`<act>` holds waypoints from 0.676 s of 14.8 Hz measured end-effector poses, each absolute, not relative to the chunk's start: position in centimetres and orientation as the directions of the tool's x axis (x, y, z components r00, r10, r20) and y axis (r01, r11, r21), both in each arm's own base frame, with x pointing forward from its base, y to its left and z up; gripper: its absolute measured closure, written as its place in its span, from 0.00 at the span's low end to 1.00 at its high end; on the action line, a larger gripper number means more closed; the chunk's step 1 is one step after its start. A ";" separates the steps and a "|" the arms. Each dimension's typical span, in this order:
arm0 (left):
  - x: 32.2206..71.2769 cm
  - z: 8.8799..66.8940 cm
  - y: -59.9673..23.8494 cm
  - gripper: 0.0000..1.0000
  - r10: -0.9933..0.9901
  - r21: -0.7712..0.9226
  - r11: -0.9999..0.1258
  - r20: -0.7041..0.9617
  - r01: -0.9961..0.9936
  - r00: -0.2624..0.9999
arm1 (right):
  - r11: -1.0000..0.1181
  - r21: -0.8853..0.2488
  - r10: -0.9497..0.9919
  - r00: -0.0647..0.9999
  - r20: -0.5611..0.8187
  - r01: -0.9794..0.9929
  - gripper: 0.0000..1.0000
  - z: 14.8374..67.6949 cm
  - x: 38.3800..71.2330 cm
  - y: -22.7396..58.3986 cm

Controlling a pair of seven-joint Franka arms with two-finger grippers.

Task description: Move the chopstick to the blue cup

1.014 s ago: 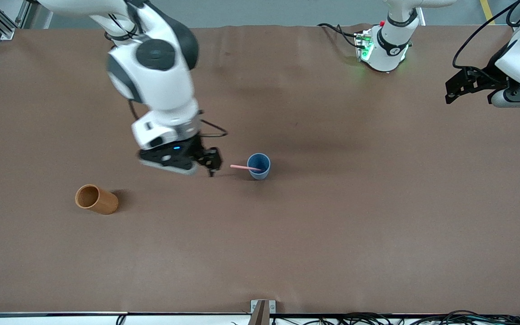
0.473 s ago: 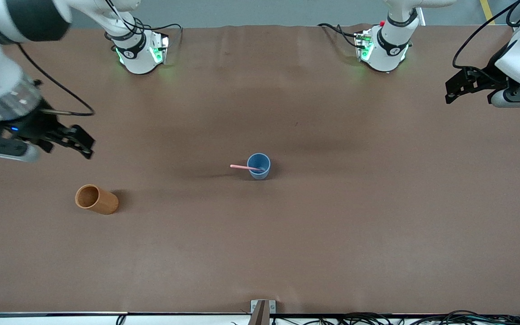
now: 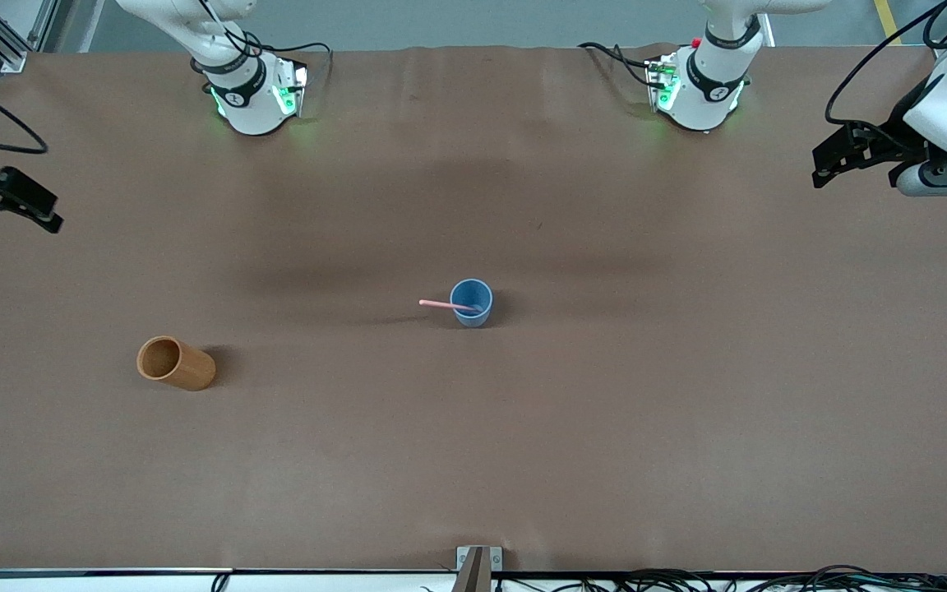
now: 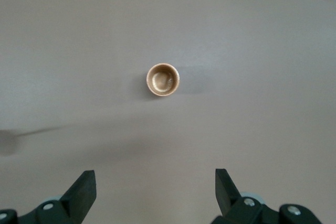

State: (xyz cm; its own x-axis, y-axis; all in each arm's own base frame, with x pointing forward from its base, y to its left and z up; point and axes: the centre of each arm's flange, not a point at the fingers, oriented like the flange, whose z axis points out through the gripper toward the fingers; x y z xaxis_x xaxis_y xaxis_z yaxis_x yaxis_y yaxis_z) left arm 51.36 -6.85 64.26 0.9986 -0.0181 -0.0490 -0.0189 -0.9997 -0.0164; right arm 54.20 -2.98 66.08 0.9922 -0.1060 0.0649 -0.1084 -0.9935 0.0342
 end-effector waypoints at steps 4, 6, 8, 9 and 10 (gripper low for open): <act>51.4 64.3 -6.8 0.00 -0.020 -0.016 -1.000 -0.049 -0.021 0.999 | -0.996 0.029 -0.085 0.994 0.071 -0.088 0.00 69.8 53.0 -4.2; 51.4 64.3 -6.9 0.00 -0.020 -0.016 -1.000 -0.049 -0.021 0.999 | -0.996 0.022 -0.080 0.996 0.048 -0.081 0.00 70.1 52.9 -3.8; 51.4 64.4 -6.9 0.00 -0.020 -0.016 -1.000 -0.047 -0.021 0.999 | -0.998 0.017 -0.066 0.997 0.030 -0.066 0.00 69.7 53.1 -3.9; 51.4 64.4 -6.8 0.00 -0.020 -0.016 -1.000 -0.045 -0.021 0.999 | -0.998 0.016 -0.052 0.998 0.020 -0.052 0.00 69.4 53.2 -4.0; 51.4 64.5 -6.8 0.00 -0.020 -0.016 -1.000 -0.045 -0.021 0.999 | -0.999 0.016 -0.044 0.999 0.012 -0.045 0.00 69.2 53.3 -4.2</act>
State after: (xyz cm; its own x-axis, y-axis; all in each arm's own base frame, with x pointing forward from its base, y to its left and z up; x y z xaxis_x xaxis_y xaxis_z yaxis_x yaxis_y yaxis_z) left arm 51.37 -6.85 64.47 0.9988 -0.0204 -0.0447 -0.0211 -0.9997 -0.0158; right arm 53.30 -4.19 69.19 0.9989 -0.0443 0.0122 -0.0445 -0.9989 0.0160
